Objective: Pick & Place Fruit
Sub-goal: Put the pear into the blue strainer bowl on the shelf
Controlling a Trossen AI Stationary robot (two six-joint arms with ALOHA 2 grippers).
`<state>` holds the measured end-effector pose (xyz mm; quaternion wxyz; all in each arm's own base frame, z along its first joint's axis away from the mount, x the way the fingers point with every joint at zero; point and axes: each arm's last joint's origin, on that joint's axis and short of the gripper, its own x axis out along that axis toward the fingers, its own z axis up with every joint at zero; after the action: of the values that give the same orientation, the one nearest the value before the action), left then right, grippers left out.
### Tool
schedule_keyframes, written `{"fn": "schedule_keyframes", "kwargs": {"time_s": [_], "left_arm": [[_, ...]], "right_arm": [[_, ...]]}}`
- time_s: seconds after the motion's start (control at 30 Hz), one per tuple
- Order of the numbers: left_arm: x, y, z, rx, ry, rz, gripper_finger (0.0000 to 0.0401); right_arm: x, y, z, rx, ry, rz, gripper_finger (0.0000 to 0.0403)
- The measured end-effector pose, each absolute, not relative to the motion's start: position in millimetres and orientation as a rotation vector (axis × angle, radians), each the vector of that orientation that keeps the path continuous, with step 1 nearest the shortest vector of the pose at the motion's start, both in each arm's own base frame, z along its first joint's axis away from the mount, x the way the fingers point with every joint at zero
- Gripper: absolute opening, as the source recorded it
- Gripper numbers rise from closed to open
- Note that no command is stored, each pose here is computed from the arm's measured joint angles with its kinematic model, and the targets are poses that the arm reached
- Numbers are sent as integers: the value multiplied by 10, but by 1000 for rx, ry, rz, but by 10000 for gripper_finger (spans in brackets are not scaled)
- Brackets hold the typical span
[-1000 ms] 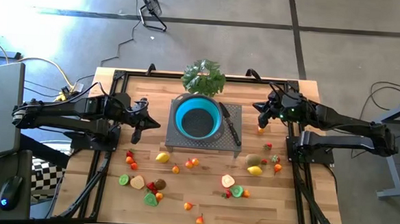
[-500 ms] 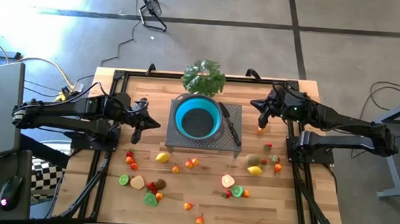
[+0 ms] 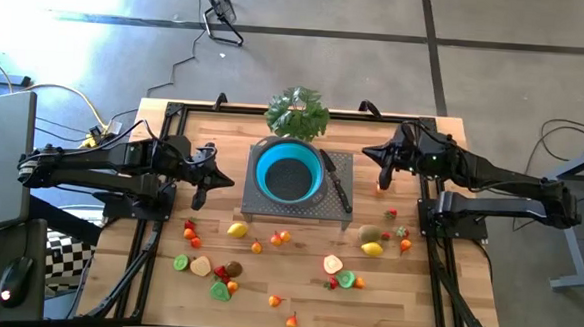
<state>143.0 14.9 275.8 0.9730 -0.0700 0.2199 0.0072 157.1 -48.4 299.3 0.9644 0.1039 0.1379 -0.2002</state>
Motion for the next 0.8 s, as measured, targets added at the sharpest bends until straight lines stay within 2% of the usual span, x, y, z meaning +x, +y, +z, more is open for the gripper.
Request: {"fn": "schedule_keyframes", "kwargs": {"time_s": [0.3, 0.8], "left_arm": [[1431, 149, 2759, -141, 443, 14, 0], [1431, 148, 2759, -142, 443, 9, 0]], "right_arm": [[1585, -503, 3081, 278, 450, -575, 2], [1858, -519, 3127, 459, 925, -819, 2]]}}
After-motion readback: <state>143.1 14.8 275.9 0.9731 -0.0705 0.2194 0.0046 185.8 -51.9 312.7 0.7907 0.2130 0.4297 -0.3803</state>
